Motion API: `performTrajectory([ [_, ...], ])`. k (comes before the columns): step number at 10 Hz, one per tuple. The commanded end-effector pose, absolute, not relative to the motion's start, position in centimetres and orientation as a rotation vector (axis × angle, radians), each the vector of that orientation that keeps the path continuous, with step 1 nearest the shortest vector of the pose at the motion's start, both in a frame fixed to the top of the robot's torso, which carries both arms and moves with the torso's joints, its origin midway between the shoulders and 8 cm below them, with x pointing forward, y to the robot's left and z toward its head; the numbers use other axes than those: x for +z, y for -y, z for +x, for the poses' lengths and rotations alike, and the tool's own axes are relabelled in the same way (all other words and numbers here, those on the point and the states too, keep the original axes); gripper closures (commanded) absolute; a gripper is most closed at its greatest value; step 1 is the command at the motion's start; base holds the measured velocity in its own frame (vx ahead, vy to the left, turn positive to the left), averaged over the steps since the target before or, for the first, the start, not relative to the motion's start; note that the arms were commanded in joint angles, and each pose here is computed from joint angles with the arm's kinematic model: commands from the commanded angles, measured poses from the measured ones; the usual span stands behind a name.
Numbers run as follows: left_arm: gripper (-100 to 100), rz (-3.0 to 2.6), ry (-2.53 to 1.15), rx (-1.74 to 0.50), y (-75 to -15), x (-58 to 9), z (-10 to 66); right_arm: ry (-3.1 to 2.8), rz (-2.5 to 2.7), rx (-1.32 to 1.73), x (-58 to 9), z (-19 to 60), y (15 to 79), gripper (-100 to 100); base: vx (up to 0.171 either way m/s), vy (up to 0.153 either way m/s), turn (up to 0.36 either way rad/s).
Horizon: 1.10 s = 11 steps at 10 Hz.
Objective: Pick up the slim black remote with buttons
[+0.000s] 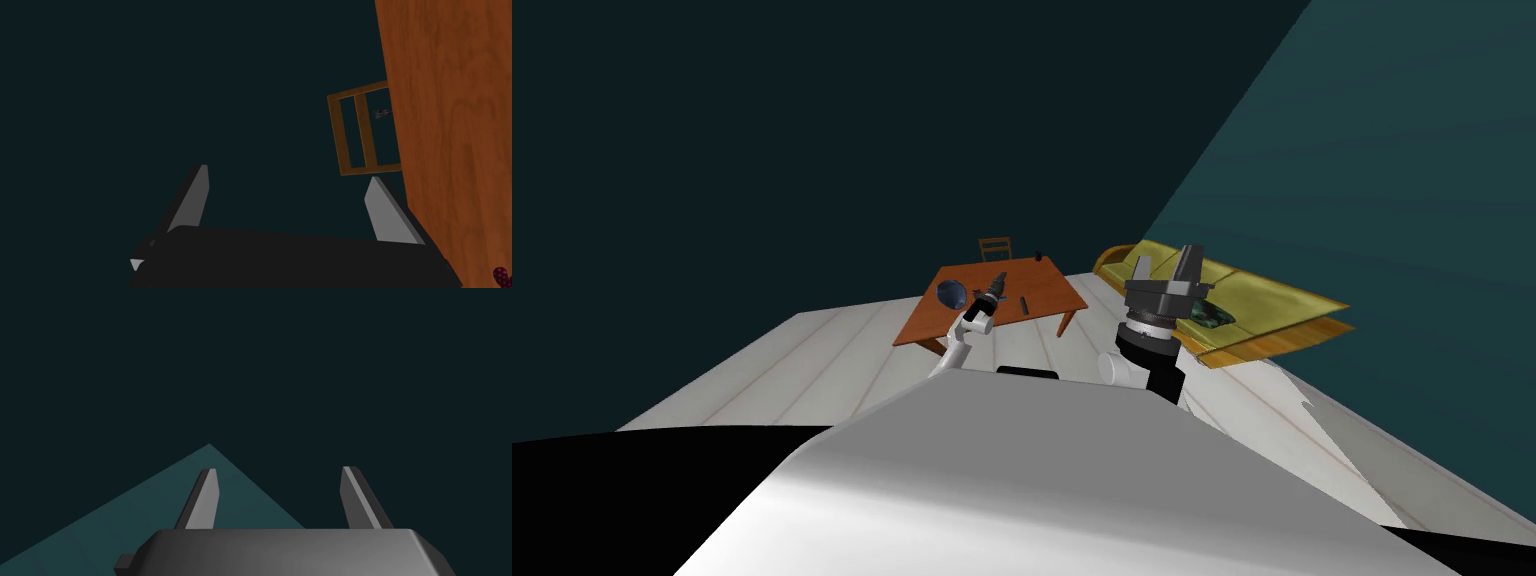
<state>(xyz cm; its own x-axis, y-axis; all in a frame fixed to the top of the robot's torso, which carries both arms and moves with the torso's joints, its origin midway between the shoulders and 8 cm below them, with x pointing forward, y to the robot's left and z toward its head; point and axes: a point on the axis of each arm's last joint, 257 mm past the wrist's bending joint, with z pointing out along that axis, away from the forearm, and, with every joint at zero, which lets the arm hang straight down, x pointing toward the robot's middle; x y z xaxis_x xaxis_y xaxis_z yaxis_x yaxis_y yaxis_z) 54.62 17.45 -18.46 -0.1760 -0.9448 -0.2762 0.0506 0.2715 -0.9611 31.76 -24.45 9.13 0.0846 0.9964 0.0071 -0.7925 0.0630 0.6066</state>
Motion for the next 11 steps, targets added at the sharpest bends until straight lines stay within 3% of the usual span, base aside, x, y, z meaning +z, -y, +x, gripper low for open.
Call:
performTrajectory([
  [1, -100, -0.908, -1.509, -1.101, -17.3, -20.5, 55.5, -0.478, 0.531, 1.431, 9.1, 31.8, 24.4, 0, 0.007, 0.015, -0.228],
  [11, -100, -1.018, -1.860, -0.866, -18.7, -31.7, 56.5, -0.478, 0.531, 1.431, 9.1, 31.8, 24.4, 0, 0.011, 0.022, -0.167],
])
